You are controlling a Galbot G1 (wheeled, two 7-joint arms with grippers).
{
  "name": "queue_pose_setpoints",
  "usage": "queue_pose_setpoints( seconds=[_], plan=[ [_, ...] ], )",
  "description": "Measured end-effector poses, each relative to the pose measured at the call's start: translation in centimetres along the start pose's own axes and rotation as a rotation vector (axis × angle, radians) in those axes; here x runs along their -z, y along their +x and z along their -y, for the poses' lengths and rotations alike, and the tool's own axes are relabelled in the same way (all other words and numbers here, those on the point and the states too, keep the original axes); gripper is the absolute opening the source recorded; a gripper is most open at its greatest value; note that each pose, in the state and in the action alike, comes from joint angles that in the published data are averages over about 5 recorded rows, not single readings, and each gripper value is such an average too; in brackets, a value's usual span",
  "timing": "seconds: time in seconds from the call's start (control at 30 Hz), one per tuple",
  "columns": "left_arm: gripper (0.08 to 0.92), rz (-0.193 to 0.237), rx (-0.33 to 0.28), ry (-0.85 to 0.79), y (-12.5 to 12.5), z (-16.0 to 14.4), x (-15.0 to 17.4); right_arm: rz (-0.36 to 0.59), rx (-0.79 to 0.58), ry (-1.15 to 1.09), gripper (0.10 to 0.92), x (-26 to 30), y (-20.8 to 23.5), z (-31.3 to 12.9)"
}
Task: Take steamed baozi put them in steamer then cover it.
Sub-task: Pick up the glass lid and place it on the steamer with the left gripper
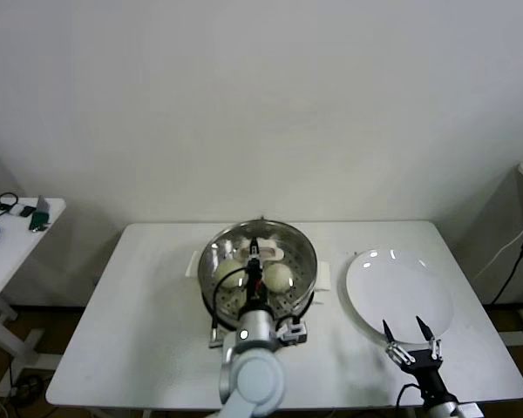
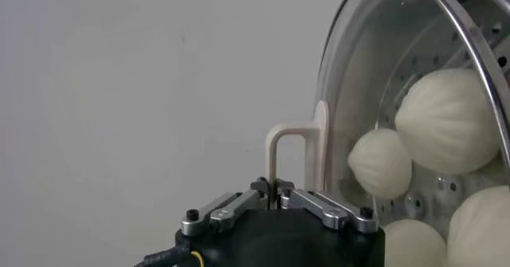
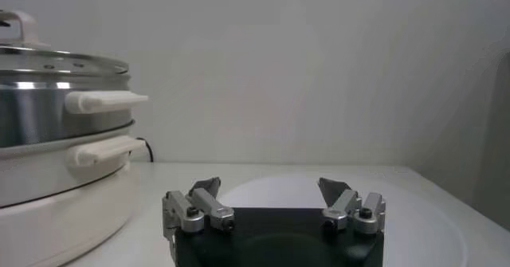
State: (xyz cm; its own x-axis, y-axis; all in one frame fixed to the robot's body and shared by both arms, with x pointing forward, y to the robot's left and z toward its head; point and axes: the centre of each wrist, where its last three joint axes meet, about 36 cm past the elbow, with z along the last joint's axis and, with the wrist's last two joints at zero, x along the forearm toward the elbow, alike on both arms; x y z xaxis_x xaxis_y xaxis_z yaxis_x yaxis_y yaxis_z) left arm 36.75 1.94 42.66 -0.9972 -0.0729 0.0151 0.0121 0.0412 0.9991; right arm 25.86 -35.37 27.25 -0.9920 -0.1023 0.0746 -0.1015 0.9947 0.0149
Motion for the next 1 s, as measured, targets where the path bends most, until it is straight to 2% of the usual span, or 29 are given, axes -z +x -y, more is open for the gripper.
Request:
queue_pose_setpoints(
  seconds=[0.33,0.73,0.87,1.0],
  plan=[
    [0.133,-0.01,-0.005,-0.017,-0.2,0.6,-0.5,0.007,-0.001,0.004,0.823,0.1,0.0,0.2],
    [0.141,0.009,-0.013,-0.022,0.0,1.2,-0.6,0.014,-0.006,0.0,0.823,-0.1,-0.1,-0.3],
    [0.198,0.01,-0.016,-0.027,0.1,1.4,-0.9,0.015,-0.011,-0.002,0.823,-0.2,-0.1,-0.4],
    [0.309,0.01,-0.024,-0.023,0.3,1.4,-1.1,0.016,-0.01,-0.004,0.823,-0.1,-0.1,-0.4]
  ],
)
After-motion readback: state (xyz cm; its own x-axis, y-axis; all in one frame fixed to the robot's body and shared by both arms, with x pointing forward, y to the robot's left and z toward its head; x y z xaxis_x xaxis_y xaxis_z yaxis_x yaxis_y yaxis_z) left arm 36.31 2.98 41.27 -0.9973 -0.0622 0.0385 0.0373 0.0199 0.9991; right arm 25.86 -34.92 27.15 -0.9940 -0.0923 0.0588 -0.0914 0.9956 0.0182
